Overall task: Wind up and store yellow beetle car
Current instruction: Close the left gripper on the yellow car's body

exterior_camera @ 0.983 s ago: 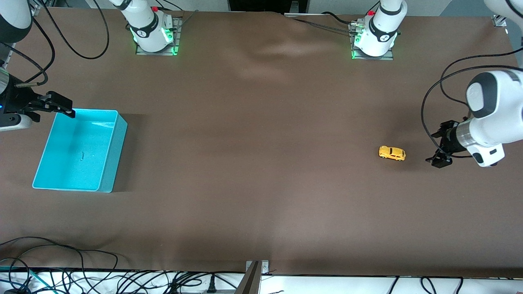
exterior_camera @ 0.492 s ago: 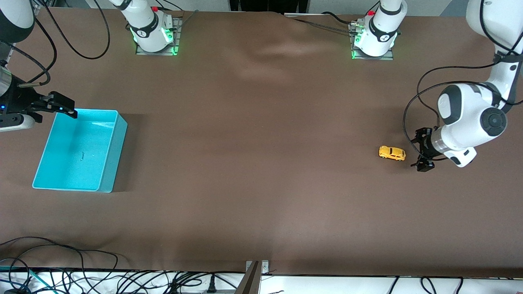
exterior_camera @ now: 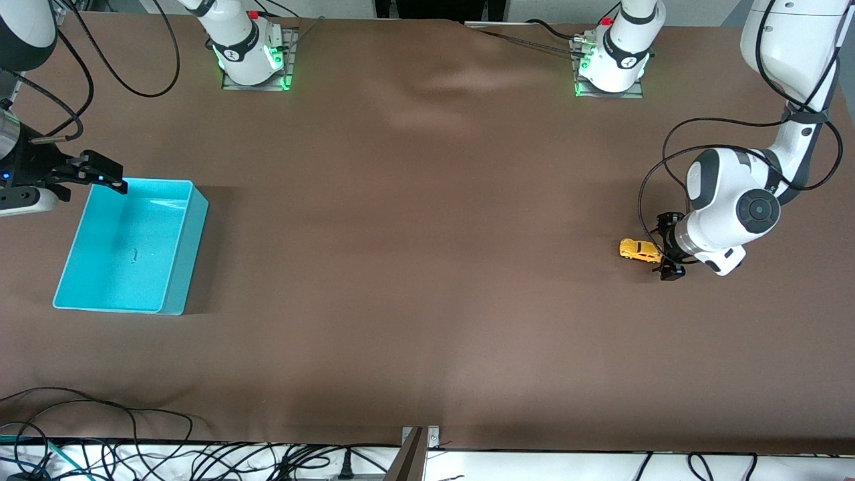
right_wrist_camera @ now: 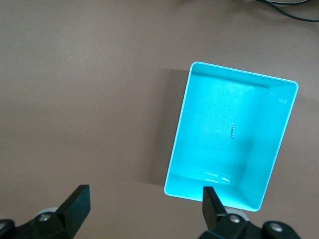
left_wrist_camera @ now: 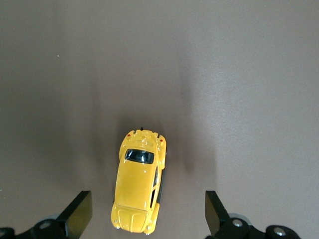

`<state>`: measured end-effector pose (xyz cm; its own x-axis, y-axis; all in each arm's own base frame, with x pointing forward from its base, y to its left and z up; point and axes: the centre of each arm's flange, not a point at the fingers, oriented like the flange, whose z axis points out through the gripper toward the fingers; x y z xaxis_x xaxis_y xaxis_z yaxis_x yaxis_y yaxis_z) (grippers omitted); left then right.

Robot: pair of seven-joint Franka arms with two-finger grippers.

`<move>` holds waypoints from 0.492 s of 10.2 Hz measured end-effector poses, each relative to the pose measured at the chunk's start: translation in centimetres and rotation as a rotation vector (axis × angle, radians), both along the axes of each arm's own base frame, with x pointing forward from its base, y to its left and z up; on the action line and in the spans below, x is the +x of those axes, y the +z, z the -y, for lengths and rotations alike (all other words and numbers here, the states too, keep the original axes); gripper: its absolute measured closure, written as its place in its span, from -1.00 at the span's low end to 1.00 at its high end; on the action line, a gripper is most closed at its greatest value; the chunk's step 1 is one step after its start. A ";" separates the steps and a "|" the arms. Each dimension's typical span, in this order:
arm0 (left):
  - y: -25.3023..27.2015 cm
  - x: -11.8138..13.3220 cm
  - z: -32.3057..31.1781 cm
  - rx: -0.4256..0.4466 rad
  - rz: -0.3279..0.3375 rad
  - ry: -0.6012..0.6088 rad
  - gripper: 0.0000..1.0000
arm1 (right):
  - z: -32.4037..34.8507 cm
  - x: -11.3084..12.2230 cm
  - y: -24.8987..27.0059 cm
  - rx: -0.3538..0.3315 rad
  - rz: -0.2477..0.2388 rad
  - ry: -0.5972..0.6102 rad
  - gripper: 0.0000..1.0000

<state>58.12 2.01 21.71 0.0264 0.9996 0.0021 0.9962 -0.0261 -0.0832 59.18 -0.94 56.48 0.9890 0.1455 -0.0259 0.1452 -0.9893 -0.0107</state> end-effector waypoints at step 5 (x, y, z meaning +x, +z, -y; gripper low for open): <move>-2.5 -2.3 0.3 -0.004 0.029 -0.006 -1.00 | -0.4 0.3 -0.5 0.000 0.000 0.007 -1.00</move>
